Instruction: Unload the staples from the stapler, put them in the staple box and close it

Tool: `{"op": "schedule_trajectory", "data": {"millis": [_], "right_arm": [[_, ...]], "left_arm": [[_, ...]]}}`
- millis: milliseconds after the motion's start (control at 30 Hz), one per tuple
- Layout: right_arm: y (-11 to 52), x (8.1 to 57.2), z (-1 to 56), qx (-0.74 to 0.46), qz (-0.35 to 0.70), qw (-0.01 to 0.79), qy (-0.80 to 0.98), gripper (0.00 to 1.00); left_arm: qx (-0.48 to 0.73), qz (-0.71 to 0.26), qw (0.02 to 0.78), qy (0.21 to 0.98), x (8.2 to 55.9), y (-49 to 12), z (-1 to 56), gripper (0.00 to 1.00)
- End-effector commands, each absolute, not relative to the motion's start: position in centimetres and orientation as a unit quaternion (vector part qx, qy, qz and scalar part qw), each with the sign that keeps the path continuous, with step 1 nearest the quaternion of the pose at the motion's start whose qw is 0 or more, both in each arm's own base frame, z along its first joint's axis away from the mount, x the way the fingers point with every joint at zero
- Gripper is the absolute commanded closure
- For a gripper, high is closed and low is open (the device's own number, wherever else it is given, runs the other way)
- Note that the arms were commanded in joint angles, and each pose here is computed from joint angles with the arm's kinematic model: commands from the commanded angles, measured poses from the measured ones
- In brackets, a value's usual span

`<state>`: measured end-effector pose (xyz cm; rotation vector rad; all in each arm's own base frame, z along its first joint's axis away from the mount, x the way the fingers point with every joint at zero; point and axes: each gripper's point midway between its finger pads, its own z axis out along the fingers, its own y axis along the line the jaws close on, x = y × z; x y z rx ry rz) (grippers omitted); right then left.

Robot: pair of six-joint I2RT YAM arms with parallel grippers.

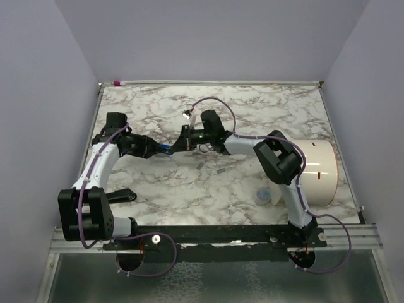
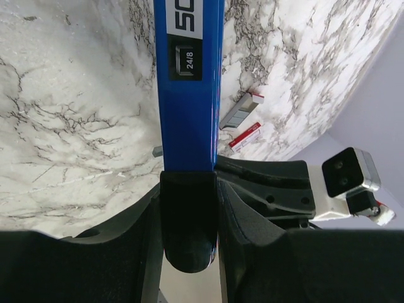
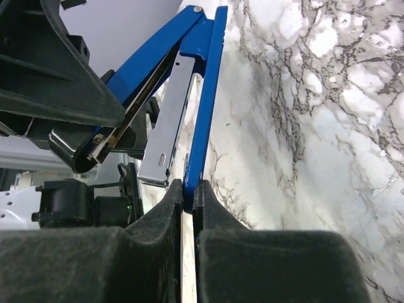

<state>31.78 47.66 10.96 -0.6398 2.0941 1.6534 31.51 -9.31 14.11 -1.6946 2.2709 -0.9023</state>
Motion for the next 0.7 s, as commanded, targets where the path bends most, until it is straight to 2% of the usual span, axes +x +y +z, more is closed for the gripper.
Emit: {"op": "schedule_trajectory", "data": {"millis": [0, 200, 333, 467, 667], "right_arm": [[47.8, 32.3, 8.2, -0.222, 0.553, 0.219, 0.773, 0.99], [45.9, 33.3, 3.9, -0.187, 0.425, 0.247, 0.850, 0.99], [44.6, 32.9, 1.5, -0.149, 0.398, 0.240, 0.873, 0.99], [43.9, 33.2, -0.3, -0.129, 0.373, 0.235, 0.888, 0.99], [43.1, 33.4, -2.6, -0.099, 0.354, 0.217, 0.904, 0.99]], "left_arm": [[-0.557, -0.369, 0.112, 0.736, 33.7, -8.8, 18.0, 1.00], [-0.594, -0.399, 0.121, 0.688, 35.5, -6.1, 19.5, 1.00], [-0.618, -0.434, 0.136, 0.641, 36.5, -3.7, 20.0, 1.00], [-0.638, -0.421, 0.172, 0.621, 36.9, 0.5, 20.3, 1.00], [-0.658, -0.406, 0.181, 0.608, 36.2, 3.7, 19.4, 1.00]]}}
